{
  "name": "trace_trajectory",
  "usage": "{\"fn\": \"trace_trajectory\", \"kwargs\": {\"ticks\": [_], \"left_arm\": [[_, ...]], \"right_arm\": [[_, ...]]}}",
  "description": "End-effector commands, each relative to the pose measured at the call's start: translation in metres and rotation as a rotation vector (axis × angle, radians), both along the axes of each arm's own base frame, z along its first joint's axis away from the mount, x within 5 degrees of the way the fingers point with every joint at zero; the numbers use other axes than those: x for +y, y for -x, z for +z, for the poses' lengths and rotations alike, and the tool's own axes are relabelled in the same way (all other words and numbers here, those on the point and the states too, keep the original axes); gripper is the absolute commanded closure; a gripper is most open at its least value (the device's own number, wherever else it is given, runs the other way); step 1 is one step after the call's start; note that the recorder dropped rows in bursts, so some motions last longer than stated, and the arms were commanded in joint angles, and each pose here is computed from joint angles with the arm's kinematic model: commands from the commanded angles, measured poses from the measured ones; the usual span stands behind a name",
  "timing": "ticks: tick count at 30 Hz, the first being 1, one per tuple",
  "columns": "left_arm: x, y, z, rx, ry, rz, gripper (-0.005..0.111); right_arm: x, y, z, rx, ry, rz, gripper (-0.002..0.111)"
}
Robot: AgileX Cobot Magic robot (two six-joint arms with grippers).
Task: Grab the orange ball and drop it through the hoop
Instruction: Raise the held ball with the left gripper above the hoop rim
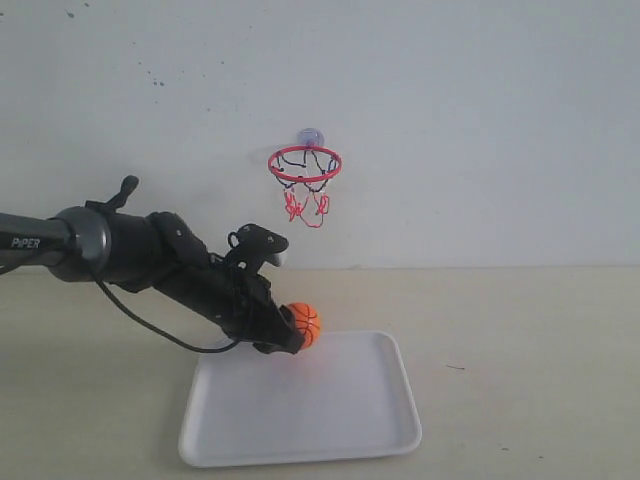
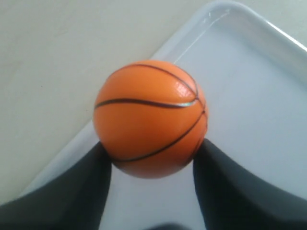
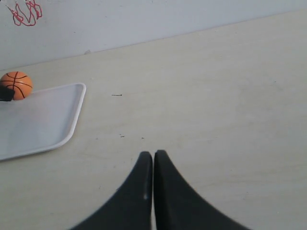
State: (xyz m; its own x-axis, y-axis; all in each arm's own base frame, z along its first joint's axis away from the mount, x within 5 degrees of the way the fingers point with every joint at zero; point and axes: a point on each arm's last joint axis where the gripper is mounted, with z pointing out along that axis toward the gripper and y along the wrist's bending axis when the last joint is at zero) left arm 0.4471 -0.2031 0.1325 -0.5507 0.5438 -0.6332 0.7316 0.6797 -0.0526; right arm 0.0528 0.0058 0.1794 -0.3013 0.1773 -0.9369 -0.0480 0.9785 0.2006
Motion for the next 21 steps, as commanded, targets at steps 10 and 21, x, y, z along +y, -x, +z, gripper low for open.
{"fn": "trace_trajectory", "kwargs": {"ticks": [10, 21], "left_arm": [[0.032, -0.002, 0.063, -0.056, 0.035, 0.03, 0.103], [0.06, -0.019, 0.125, -0.387, 0.098, 0.051, 0.103]], "right_arm": [[0.0, 0.0, 0.001, -0.012, 0.013, 0.001, 0.108], [0.0, 0.0, 0.001, -0.012, 0.013, 0.001, 0.108]]}}
